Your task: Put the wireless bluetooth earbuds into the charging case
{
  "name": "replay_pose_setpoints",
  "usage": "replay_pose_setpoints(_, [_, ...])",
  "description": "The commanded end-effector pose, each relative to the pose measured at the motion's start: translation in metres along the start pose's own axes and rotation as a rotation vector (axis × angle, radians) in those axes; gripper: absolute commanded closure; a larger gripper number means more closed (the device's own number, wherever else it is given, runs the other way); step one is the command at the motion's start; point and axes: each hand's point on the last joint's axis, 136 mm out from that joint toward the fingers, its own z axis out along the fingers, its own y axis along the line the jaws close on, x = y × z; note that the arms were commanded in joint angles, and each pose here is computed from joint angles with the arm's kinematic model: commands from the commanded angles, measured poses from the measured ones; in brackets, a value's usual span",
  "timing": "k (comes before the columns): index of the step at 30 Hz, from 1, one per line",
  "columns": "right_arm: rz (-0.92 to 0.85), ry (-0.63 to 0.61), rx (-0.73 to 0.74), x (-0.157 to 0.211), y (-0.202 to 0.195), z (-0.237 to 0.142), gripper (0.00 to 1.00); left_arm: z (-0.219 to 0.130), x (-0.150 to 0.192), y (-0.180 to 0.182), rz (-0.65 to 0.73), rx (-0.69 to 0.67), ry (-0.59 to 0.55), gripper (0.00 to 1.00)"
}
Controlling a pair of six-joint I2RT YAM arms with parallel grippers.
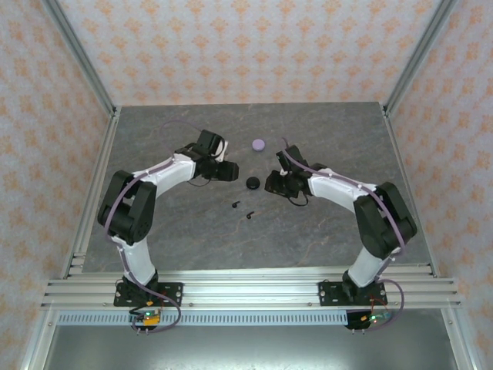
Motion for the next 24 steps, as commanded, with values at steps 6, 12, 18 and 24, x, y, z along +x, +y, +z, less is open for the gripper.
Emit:
replay_pose_setpoints(6, [0.132,-0.053,-0.22,-0.027,0.037,0.016,0.71,0.032,-0.006,-0.022,-0.044,0.143,0.075,0.45])
replay_pose_setpoints(12, [0.18,-0.026,-0.203,-0.028,0.032,0.034,0.71,0.042,0.0,-0.023,-0.058,0.165,0.1,0.45])
replay_pose_setpoints(18, [0.21,-0.017,-0.216,-0.027,0.028,0.045,0.71,0.044,-0.003,-0.027,-0.067,0.194,0.093,0.47])
replay_pose_setpoints(24, [0.21,-0.009,-0.216,-0.025,0.026,0.05,0.71,0.051,-0.001,-0.031,-0.083,0.228,0.106,0.49])
